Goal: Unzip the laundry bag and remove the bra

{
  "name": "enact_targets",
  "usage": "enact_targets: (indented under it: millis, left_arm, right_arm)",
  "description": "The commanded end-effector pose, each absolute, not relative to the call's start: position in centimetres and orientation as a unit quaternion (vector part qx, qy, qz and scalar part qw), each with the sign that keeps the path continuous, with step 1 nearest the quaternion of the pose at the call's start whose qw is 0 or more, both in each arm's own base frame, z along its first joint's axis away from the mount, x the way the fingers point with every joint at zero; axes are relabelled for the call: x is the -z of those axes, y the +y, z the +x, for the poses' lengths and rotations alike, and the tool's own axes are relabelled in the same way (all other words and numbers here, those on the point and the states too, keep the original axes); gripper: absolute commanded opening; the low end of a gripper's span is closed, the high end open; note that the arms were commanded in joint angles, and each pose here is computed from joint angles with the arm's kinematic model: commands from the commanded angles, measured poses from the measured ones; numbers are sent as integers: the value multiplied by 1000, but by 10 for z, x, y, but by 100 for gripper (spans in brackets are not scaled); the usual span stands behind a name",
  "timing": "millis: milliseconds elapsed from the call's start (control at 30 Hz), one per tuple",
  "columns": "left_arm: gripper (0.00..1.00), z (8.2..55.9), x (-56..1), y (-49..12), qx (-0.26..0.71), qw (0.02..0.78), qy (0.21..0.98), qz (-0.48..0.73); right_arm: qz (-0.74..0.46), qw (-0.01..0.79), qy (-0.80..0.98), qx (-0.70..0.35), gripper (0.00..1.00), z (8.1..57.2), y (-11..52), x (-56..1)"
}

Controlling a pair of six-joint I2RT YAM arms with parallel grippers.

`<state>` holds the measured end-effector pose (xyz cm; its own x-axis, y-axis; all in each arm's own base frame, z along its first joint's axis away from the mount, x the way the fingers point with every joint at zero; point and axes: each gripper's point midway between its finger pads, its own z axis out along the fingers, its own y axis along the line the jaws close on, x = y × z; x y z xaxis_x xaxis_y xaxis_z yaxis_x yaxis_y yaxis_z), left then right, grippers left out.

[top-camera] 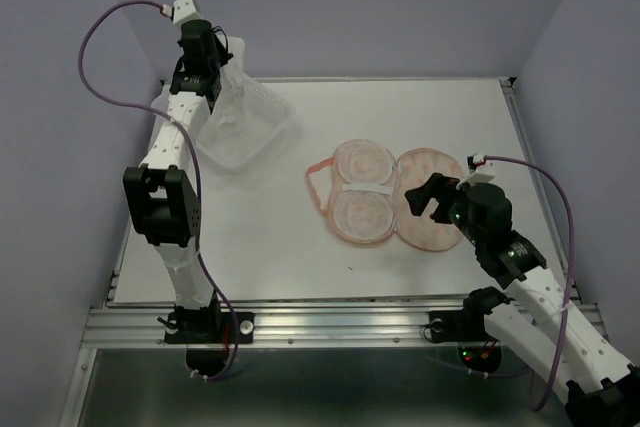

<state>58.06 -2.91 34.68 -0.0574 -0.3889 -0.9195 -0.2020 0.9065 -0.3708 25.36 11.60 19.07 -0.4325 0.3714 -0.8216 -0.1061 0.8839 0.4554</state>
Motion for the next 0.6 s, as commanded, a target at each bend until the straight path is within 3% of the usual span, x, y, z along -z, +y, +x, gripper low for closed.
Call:
enact_targets:
  millis: [0, 333, 567]
  left_arm:
    - [0, 587, -359, -32, 97, 664, 718, -188]
    - [0, 538, -448, -58, 221, 709, 641, -193]
    - [0, 550, -408, -43, 206, 685, 655, -243]
  right_arm:
    - [74, 548, 800, -233, 100, 259, 117, -202]
    - [70, 546, 800, -237, 100, 259, 120, -202]
    - [64, 547, 799, -243, 100, 258, 122, -204]
